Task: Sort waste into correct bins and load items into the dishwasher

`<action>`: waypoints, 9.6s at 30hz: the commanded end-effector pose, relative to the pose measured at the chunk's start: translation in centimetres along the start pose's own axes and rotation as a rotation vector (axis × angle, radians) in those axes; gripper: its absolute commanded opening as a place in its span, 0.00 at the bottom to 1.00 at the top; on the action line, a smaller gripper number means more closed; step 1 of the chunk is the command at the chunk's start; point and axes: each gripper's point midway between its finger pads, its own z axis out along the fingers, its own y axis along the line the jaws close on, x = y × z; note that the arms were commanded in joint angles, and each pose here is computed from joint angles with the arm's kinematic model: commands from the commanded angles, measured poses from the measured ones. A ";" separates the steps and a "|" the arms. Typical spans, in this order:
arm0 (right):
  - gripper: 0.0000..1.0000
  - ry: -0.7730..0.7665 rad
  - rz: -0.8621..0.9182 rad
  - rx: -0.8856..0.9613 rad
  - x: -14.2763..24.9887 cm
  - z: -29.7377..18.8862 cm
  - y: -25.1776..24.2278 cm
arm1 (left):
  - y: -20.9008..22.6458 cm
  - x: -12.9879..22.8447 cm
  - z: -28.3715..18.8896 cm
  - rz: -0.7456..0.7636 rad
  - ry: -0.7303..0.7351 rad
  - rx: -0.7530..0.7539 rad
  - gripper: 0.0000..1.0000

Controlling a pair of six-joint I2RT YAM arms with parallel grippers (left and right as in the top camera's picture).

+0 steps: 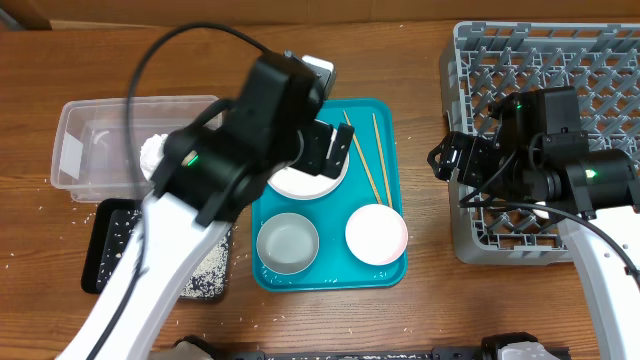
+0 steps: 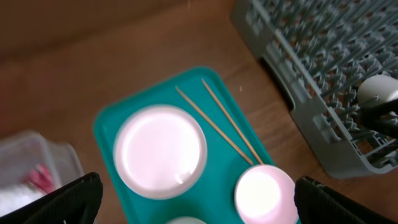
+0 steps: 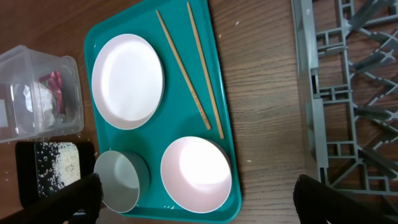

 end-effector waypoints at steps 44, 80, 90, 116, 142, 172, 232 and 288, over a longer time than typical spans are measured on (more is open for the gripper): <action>1.00 -0.006 0.006 -0.001 -0.2 0.0 0.0 | 9.3 22.4 2.9 0.139 -0.665 -0.260 1.00; 0.56 0.193 -0.078 0.134 10.1 13.2 -2.9 | 9.3 22.4 3.0 0.139 -0.664 -0.260 1.00; 0.18 0.290 -0.074 0.186 12.4 17.5 -4.8 | 9.3 22.4 3.0 0.139 -0.664 -0.260 1.00; 0.04 -0.843 -0.027 1.236 -10.4 -8.9 -11.7 | 9.3 22.4 3.0 0.139 -0.664 -0.260 1.00; 0.04 -0.176 -0.376 1.242 -4.5 4.7 -14.9 | 9.3 22.4 3.0 0.139 -0.664 -0.260 1.00; 0.46 0.343 -0.466 0.029 11.9 12.0 11.7 | 9.3 22.4 3.0 0.139 -0.664 -0.260 1.00; 0.04 -0.351 -0.292 1.390 -17.6 6.6 -13.7 | 9.3 22.4 3.0 0.139 -0.663 -0.260 1.00; 0.04 0.310 0.020 0.203 7.1 25.1 6.0 | 9.3 22.4 3.0 0.139 -0.663 -0.260 1.00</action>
